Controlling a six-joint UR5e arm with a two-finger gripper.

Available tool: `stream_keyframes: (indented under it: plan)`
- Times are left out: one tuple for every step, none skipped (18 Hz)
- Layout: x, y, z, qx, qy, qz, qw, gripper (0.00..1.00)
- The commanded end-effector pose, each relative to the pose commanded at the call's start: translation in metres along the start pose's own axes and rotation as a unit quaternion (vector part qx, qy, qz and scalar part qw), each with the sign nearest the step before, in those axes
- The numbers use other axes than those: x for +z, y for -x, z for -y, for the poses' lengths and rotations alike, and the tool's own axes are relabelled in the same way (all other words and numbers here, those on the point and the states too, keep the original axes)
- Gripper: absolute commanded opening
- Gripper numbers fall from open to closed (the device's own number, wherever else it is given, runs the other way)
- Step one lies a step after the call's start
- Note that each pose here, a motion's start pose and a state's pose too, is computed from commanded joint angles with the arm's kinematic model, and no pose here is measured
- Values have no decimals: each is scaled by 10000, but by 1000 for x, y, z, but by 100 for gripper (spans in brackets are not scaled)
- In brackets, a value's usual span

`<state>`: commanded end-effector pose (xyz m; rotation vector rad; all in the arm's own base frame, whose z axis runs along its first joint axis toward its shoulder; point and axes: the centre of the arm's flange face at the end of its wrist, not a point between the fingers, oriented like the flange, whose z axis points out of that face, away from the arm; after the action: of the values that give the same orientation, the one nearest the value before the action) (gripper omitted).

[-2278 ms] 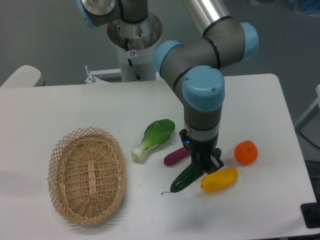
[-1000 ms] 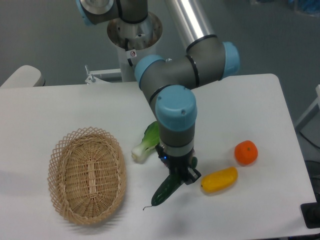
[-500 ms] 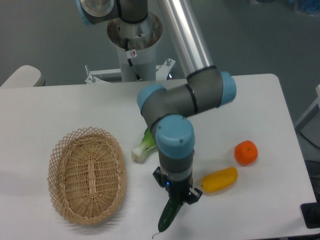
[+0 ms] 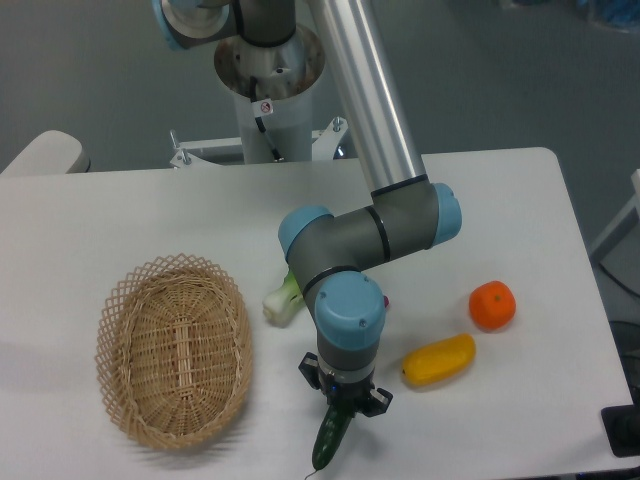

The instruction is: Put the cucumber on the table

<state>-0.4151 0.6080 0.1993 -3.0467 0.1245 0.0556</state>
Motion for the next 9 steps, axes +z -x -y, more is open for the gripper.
stream_keyframes:
  plan:
    - [1, -1, 0, 7, 10, -2, 10000, 34]
    - [1, -2, 1, 15, 10, -2, 10000, 34]
    - [1, -2, 1, 15, 10, -2, 10000, 34]
    - [1, -2, 1, 15, 10, -2, 10000, 35]
    - [1, -2, 1, 23, 10, -2, 10000, 44]
    - [-1, -1, 1, 54, 1, 20, 10000, 66]
    - [-2, -1, 2, 101, -23, 49, 9999, 95]
    - [-5, -1, 2, 110, -33, 61, 9999, 100]
    - [-9, 0, 3, 82, -62, 96, 9999, 100]
